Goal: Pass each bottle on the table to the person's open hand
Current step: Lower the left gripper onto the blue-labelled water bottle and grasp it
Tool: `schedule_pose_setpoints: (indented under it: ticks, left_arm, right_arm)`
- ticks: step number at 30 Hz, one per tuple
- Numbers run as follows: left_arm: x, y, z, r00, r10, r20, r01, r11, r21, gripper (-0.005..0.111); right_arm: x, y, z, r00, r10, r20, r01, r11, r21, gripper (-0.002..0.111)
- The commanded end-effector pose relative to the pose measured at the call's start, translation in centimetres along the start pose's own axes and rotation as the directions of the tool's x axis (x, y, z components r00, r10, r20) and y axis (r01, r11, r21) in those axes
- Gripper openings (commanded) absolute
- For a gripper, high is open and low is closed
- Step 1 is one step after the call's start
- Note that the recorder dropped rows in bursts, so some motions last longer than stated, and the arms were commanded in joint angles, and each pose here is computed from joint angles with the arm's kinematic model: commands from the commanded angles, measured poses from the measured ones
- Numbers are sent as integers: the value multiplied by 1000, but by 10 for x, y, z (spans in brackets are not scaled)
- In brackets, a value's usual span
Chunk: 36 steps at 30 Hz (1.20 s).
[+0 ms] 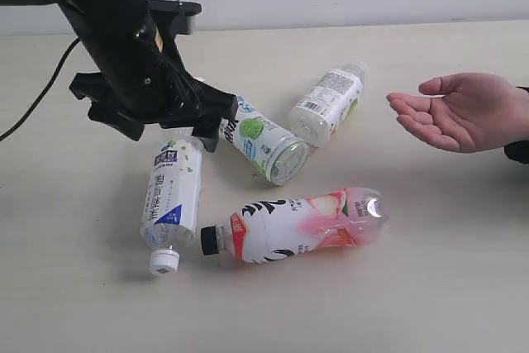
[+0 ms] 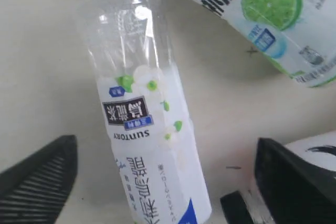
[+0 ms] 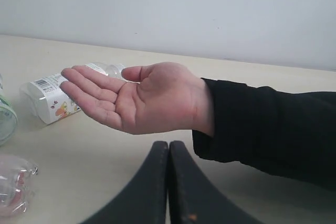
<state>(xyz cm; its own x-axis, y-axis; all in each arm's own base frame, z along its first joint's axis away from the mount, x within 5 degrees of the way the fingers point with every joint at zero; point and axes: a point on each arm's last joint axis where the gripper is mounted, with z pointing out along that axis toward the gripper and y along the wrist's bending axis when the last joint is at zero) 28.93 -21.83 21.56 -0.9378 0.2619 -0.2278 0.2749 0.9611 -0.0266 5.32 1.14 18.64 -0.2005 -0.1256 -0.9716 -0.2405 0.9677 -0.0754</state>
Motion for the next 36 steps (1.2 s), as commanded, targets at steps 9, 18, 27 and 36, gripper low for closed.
schedule_pose_setpoints:
  ticks: [9,18,27,36]
  left_arm:
    - [-5,6,51,994,-100,-48,95,990,-103,95]
    - [-2,20,75,989,-99,-106,93,994,-60,95]
    - [3,29,80,984,-110,-142,109,994,-17,71]
    - [1,45,78,973,-168,-160,163,986,-47,0]
  right_arm:
    - [1,0,0,1000,0,5,0,1000,5,0]
    - [1,0,0,1000,0,5,0,1000,5,0]
    - [1,0,0,1000,0,5,0,1000,5,0]
    - [1,0,0,1000,0,5,0,1000,5,0]
